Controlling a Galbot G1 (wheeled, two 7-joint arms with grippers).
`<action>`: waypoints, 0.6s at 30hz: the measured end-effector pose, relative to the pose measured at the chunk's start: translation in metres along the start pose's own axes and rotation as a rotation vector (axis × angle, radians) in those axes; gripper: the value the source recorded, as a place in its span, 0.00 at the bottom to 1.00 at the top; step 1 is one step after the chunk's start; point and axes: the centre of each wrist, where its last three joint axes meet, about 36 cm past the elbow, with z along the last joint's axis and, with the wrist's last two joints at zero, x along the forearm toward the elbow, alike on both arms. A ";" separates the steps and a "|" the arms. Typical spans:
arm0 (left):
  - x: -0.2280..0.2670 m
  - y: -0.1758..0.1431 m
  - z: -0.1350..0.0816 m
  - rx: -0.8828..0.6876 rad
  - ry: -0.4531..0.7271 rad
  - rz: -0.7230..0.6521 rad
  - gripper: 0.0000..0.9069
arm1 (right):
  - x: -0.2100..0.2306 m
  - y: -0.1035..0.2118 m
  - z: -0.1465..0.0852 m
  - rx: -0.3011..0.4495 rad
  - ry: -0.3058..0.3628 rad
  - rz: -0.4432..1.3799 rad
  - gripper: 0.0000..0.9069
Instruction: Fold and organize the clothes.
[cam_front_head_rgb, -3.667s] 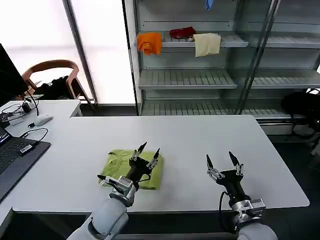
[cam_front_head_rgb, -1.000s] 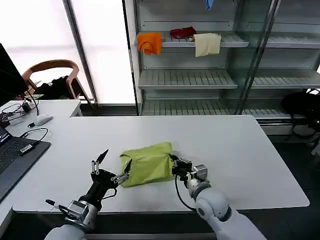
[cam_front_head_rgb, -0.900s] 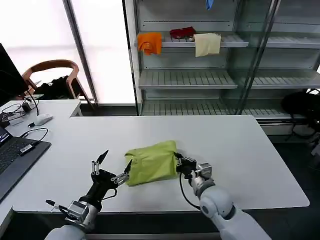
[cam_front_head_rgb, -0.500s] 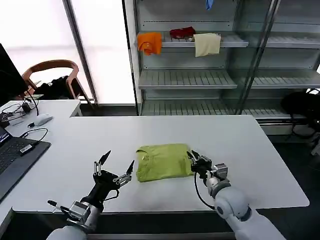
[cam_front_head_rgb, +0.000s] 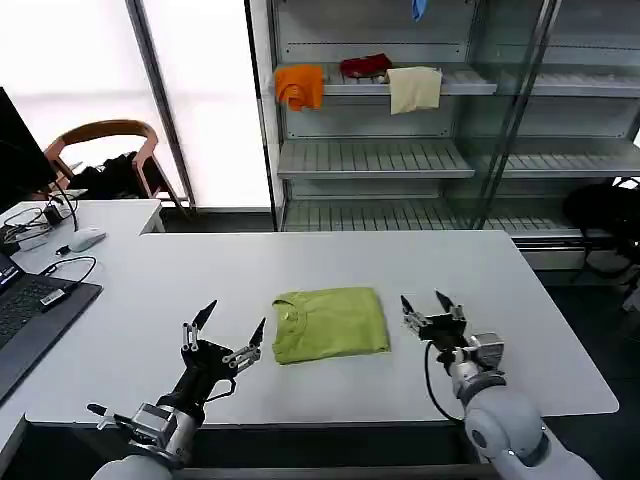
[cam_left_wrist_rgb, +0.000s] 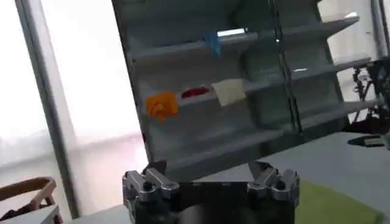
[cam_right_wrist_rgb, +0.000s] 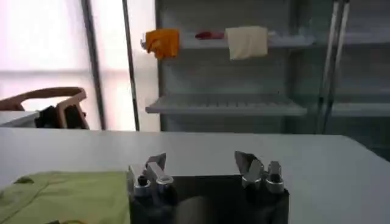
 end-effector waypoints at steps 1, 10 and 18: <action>0.000 -0.001 0.000 0.009 0.002 -0.013 1.00 | 0.005 -0.005 -0.002 0.003 -0.019 0.015 1.00; 0.010 0.000 0.012 0.089 0.017 -0.128 1.00 | 0.062 -0.034 0.013 0.065 -0.172 0.158 1.00; 0.023 0.012 0.037 0.124 -0.006 -0.198 1.00 | 0.103 -0.046 0.043 0.087 -0.214 0.212 1.00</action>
